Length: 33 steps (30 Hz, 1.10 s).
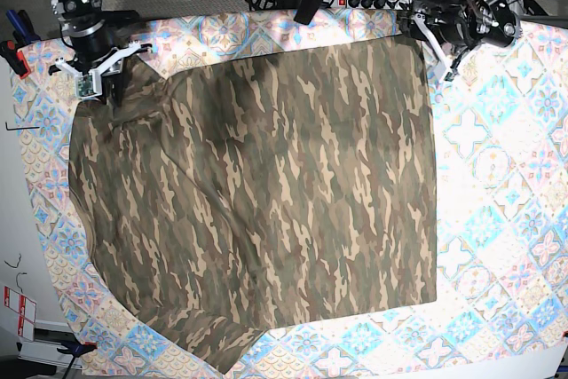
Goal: Fold the T-shirt properly
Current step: 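Lift the hem corners and pull them apart, stretching the hem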
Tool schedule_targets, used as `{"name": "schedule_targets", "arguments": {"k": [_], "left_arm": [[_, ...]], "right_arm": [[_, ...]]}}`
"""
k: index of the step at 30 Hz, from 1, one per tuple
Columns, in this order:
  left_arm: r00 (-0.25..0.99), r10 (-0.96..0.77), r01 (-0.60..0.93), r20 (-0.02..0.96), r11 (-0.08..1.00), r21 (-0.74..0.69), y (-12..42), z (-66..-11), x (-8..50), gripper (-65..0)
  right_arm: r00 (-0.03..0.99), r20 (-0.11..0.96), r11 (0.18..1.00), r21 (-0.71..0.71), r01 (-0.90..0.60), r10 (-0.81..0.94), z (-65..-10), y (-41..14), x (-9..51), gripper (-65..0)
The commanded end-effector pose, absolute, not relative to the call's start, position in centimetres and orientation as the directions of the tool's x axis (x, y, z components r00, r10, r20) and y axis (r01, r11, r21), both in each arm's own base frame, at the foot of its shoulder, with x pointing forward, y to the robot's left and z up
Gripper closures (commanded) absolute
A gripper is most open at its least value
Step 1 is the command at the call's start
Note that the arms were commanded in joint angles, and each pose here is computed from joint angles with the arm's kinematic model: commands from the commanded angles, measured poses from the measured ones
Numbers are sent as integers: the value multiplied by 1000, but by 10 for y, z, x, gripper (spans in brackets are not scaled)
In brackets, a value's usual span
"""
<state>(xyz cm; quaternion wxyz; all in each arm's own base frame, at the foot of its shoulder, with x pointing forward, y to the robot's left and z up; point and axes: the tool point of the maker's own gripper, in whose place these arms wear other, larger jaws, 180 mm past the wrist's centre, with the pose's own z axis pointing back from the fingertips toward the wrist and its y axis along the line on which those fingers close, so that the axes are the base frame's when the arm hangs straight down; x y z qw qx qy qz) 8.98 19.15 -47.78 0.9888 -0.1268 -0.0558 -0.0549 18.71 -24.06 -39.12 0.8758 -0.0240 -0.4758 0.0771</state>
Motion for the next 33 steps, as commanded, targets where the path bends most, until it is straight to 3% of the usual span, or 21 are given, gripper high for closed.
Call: {"name": "schedule_targets", "arguments": {"k": [1, 4, 10, 14, 18, 27, 33], "left_arm": [[987, -75, 110, 142, 960, -257, 187, -482, 95, -306], [985, -73, 113, 156, 958, -262, 186, -482, 106, -203], [984, -117, 156, 137, 936, -315, 165, -494, 116, -172], [980, -140, 181, 143, 926, -333, 154, -494, 118, -47], [973, -152, 200, 174, 932, -303, 159, -486, 126, -41], [910, -219, 282, 351, 949, -141, 173, -428, 163, -36], [906, -220, 284, 362, 950, -132, 175, -425, 167, -36]], "right_arm": [[497, 850, 984, -135, -113, 174, -380, -244, 193, -41], [497, 850, 984, -135, -113, 174, -380, -244, 193, -41], [496, 851, 984, -135, -114, 174, -379, -243, 193, -41], [495, 851, 984, -136, -115, 175, -379, -243, 193, -41], [495, 851, 984, -136, -115, 175, -379, -243, 193, -41], [493, 852, 984, -135, -116, 176, -378, -242, 193, -41], [495, 851, 984, -135, -116, 175, -379, -243, 193, -41]]}}
